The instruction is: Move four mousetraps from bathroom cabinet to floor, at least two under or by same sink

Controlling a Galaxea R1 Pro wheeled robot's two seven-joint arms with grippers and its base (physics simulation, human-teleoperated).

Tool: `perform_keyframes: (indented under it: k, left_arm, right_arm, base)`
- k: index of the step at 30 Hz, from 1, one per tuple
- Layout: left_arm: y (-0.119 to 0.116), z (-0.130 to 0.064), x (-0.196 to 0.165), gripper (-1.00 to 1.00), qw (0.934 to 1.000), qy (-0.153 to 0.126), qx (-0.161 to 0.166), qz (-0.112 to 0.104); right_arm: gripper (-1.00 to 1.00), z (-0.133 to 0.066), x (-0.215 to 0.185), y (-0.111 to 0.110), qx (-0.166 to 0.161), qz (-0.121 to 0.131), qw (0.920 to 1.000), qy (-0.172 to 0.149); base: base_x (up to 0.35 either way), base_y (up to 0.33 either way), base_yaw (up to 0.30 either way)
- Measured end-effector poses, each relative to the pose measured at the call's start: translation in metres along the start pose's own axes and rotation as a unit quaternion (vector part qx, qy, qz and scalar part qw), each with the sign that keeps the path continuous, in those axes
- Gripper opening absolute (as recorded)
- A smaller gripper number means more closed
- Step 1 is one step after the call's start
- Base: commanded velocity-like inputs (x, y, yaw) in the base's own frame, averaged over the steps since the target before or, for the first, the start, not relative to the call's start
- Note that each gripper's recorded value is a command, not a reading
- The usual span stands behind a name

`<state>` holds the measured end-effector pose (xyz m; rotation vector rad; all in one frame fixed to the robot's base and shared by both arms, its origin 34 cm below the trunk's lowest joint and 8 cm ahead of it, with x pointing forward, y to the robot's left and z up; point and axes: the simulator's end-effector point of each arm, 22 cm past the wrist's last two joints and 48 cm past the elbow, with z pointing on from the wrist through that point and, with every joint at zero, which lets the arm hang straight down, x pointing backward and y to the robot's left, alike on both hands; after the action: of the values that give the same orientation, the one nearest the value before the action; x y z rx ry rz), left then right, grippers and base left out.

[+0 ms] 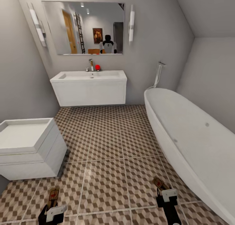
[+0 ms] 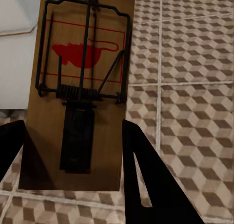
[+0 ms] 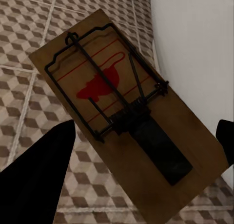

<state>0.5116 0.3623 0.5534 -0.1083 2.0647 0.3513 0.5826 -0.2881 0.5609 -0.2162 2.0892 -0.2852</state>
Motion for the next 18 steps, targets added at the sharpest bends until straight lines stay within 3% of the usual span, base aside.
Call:
perform_keyframes:
  k: [11, 18]
  left_arm:
    - [0.0001, 0.0, 0.0, -1.0, 1.0, 0.0, 0.0, 0.0]
    - [-0.0002, 0.0, -0.0002, -1.0, 1.0, 0.0, 0.0, 0.0]
  right_arm:
    - [-1.0, 0.0001, -0.0001, 0.0001, 0.0, 0.0, 1.0, 0.0]
    - [-1.0, 0.0, 0.0, 0.0, 0.0, 0.0, 1.0, 0.0]
  base:
    - [0.337, -0.083, 0.209]
    - [0.336, -0.056, 0.05]
